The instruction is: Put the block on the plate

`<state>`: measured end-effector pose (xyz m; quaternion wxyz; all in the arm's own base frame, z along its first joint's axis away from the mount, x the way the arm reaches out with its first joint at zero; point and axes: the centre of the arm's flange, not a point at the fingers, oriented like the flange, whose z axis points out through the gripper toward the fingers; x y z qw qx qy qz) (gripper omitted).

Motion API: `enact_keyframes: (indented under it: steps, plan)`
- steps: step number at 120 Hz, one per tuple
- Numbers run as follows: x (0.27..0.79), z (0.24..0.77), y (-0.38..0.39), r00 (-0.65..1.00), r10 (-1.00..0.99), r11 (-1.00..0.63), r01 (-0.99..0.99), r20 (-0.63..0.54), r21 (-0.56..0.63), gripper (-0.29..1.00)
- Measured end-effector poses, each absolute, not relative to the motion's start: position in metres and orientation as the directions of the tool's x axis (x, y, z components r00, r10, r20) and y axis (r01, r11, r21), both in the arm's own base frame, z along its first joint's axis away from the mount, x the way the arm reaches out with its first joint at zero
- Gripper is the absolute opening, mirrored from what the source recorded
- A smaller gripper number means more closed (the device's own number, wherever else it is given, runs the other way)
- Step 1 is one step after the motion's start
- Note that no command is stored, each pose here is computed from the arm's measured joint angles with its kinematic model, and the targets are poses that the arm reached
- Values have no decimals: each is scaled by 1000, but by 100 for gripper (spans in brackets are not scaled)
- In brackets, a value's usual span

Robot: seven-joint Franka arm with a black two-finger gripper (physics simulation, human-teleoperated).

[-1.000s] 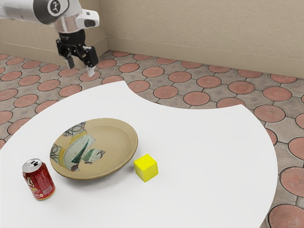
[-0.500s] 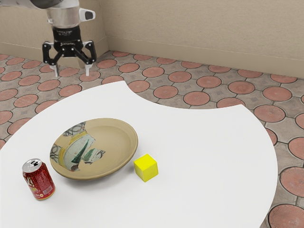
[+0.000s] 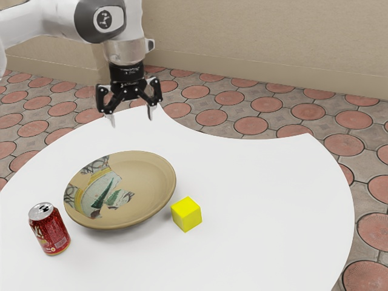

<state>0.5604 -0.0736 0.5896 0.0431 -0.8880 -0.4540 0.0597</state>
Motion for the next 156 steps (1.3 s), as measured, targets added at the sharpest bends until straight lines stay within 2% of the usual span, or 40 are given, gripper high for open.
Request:
enact_keyframes:
  steps: [35, 61, 102, 156]
  plan:
    - [563, 514, -81, 420, 904, -427, 897, -81, -110, 70]
    - [553, 474, -111, 384, 921, -388, 918, -63, -82, 70]
    - [540, 436, -144, 351, 935, -354, 933, -51, -60, 70]
    - [557, 397, -148, 285, 958, -286, 956, -29, -69, 70]
